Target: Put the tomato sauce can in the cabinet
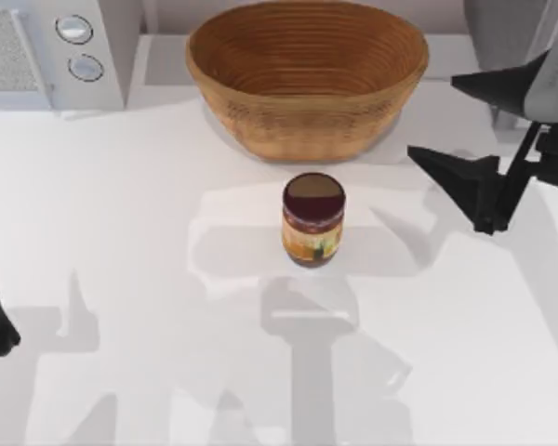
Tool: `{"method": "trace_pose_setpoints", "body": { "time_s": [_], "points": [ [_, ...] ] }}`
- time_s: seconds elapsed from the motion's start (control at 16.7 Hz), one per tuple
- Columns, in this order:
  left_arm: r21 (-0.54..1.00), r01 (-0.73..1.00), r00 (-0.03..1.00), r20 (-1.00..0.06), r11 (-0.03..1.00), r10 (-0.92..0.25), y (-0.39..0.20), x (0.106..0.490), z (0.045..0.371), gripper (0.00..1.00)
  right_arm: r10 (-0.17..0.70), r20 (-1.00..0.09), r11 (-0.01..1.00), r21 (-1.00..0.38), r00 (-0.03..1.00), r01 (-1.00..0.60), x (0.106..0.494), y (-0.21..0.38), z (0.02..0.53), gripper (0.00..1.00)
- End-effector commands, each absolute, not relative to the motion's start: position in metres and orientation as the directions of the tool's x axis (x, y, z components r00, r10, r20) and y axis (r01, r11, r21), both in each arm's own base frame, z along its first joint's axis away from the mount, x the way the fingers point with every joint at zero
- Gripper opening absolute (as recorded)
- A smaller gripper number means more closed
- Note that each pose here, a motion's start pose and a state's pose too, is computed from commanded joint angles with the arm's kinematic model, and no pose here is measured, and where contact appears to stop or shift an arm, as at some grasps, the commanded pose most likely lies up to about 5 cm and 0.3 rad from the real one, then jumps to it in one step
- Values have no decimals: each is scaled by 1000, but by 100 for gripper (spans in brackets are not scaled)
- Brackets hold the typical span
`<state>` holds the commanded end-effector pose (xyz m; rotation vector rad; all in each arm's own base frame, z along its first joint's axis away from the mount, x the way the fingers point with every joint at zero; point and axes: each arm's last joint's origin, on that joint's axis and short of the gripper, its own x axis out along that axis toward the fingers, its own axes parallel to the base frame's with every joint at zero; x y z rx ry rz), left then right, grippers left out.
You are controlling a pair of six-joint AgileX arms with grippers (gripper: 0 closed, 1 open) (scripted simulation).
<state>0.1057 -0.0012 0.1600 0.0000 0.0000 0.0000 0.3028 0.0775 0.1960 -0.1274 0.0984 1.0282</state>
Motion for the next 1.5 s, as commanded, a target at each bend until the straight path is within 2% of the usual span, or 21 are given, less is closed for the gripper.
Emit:
{"method": "trace_pose_setpoints", "body": {
  "time_s": [0.66, 1.5],
  "points": [
    [0, 0, 1000, 0, 1000, 0, -1, 106, 160, 100, 945, -164, 286, 0, 283, -958, 345, 101, 125, 100],
    [0, 0, 1000, 0, 1000, 0, -1, 106, 160, 100, 992, -116, 50, 6, 49, -999, 382, 119, 41, 100]
  ]
}}
